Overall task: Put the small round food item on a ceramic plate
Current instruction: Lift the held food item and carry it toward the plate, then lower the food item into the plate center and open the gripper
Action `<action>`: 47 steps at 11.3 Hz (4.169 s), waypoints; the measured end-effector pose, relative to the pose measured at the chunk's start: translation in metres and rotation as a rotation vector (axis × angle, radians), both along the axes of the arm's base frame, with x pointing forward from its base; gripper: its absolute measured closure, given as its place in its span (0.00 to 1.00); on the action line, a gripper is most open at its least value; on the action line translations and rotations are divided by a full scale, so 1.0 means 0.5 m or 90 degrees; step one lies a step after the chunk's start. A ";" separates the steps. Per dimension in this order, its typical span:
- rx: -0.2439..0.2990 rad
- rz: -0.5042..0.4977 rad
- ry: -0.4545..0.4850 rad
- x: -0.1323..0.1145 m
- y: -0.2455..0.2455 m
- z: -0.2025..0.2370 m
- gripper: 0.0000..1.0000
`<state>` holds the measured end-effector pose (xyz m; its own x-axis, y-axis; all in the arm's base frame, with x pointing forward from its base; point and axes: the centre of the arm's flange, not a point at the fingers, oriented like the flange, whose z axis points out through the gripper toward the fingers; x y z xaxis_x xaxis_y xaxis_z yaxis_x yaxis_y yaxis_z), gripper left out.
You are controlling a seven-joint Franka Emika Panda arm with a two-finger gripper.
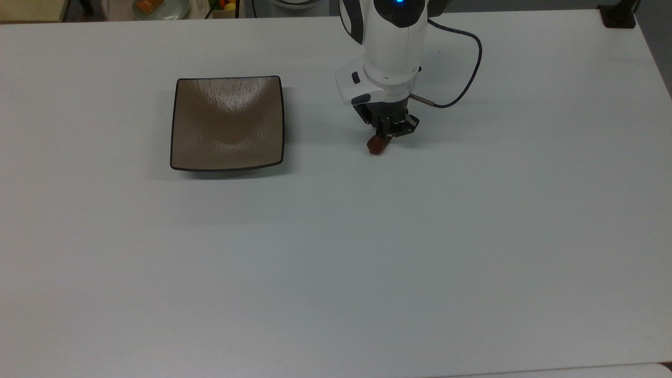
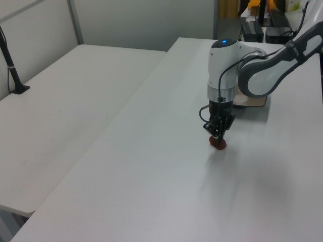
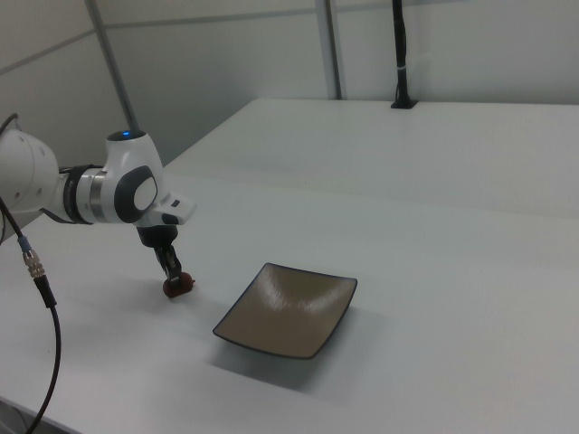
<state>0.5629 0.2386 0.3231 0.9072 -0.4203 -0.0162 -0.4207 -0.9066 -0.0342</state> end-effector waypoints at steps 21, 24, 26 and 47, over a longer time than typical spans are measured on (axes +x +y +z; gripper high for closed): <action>0.008 0.372 -0.028 -0.021 -0.367 0.482 0.91; 0.009 0.406 -0.028 -0.014 -0.429 0.476 0.91; 0.009 0.417 -0.025 -0.003 -0.470 0.459 0.90; -0.012 0.422 0.051 0.070 -0.568 0.058 0.67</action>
<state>0.5979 -0.0457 0.3520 0.9702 0.2243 -0.0920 0.2245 -0.9744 -0.0075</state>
